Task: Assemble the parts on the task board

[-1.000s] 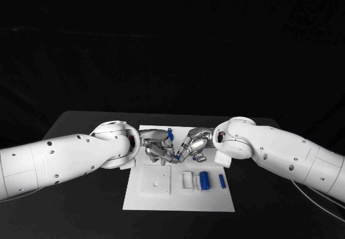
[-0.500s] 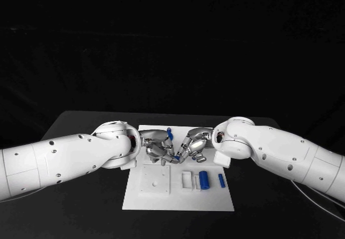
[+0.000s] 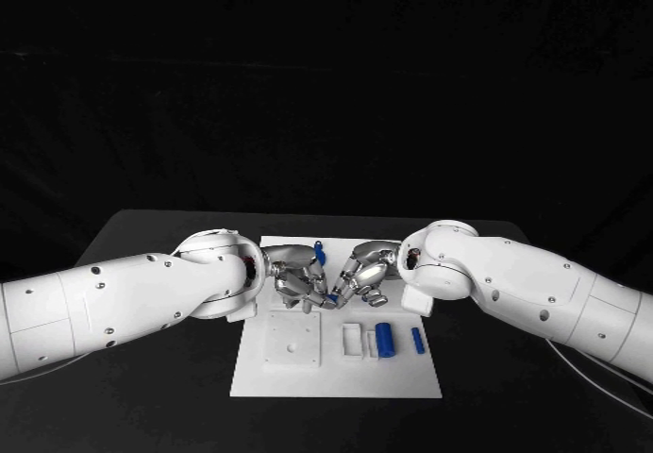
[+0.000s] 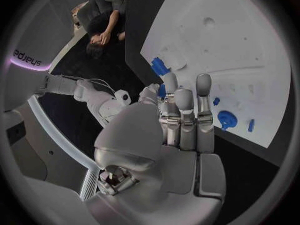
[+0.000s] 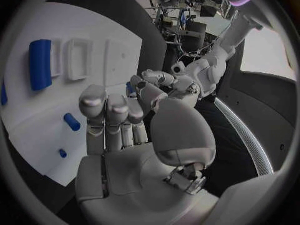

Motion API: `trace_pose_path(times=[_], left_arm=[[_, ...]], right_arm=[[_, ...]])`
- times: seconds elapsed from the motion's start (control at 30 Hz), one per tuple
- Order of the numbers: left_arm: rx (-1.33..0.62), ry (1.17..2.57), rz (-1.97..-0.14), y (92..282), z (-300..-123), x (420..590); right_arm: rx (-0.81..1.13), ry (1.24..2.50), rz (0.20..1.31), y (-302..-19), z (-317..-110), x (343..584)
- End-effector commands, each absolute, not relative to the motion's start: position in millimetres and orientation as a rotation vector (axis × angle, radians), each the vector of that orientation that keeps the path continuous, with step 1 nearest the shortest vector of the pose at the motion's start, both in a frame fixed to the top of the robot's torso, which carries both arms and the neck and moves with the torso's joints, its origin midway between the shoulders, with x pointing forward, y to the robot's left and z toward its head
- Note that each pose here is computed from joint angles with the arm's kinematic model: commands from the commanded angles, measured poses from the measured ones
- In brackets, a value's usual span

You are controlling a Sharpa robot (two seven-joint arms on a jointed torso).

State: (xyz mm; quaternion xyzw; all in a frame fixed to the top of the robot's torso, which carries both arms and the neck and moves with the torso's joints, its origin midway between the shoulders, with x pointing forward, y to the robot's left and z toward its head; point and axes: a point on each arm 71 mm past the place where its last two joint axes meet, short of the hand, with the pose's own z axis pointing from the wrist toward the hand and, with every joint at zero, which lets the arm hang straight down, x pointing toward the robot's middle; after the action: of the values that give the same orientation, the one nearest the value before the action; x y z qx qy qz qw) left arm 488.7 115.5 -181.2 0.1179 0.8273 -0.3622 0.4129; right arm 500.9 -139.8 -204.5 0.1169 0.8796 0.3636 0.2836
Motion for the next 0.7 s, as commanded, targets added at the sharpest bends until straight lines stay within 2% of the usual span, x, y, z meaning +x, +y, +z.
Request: trace_pose_path(times=[0.03,0.7], left_arm=[[0.272,2.06,-0.963,106.6,-177.6,486.7],[0.213,2.051,-1.015,100.8,-175.9,487.3]], right_arm=[[0.279,2.353,1.077,-123.6,-200.4,494.8],[0.288,2.346,1.068,-119.9,-200.8,495.1]])
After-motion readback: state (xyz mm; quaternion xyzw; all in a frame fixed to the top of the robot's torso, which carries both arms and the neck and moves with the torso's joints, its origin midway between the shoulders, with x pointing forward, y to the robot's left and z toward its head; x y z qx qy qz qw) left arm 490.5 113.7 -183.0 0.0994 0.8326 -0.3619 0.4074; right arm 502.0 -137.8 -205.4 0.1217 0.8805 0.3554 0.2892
